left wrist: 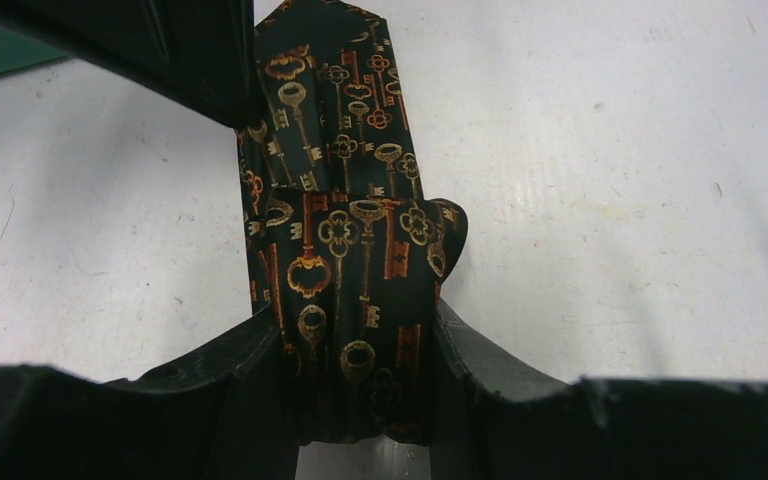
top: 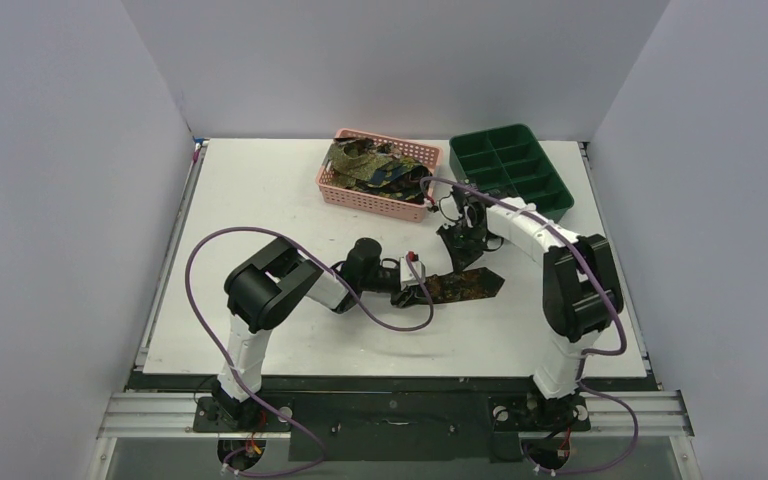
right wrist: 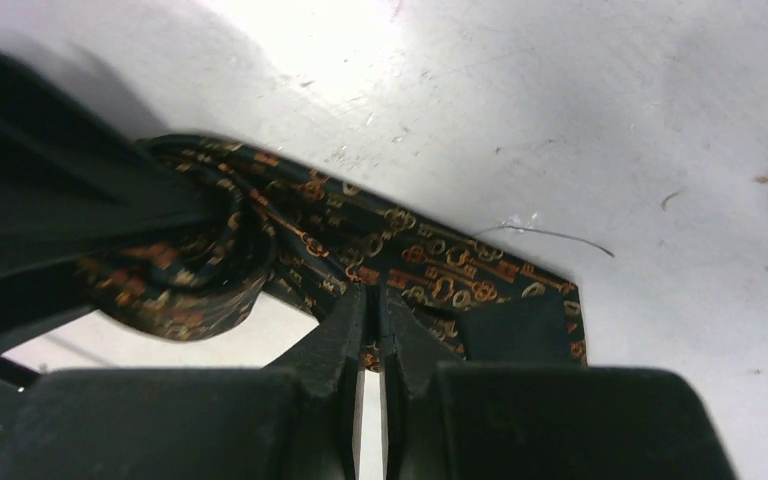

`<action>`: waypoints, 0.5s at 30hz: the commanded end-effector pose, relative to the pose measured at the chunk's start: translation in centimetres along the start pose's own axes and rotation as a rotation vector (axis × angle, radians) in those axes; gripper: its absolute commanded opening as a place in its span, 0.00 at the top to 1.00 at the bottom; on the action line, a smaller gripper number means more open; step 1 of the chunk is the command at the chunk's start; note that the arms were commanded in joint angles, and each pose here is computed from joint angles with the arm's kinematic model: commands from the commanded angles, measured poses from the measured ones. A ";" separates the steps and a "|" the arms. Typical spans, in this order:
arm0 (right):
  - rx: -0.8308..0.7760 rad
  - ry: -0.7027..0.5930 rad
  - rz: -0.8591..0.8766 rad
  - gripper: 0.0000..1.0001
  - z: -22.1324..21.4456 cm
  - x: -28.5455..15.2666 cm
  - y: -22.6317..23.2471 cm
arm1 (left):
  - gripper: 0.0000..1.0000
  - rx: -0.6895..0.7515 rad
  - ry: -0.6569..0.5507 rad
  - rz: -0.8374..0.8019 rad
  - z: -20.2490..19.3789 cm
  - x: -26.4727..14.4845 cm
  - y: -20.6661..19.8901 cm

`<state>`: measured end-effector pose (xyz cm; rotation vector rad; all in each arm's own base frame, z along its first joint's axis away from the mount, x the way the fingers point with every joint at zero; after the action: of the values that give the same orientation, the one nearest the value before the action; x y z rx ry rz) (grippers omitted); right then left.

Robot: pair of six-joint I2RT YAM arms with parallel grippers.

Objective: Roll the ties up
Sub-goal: Roll the tie at the center of the board.

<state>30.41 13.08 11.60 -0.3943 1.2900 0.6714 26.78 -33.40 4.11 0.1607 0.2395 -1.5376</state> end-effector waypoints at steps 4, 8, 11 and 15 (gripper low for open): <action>-0.036 0.067 -0.028 1.00 -2.9 -1.1 0.5 | 0.91 -0.149 0.146 -0.002 -4.1 -1.0 -0.9; -0.068 0.153 -0.087 1.00 -4.2 2.3 -0.5 | 0.91 -0.159 0.134 0.004 -3.8 -1.0 -0.9; -0.084 0.181 -0.142 1.00 -4.2 3.5 -1.4 | 0.91 -0.166 0.123 0.002 -3.5 -1.2 -1.0; -0.127 0.179 -0.198 1.00 -3.4 3.6 -1.6 | 0.91 -0.185 0.068 0.016 -2.0 -1.3 -0.9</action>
<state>28.27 12.01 8.57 -0.5028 1.3634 0.6584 26.70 -33.47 4.19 0.1325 0.2648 -1.5356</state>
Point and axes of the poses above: each gripper's point midway between its finger pads, its own x axis out along the fingers, its own y axis along the line the jaws close on, z = x × y, the point moved 7 cm from there along -x, back along the fingers, and after that the axes turned 7 degrees about -x, right-handed, at the moved point
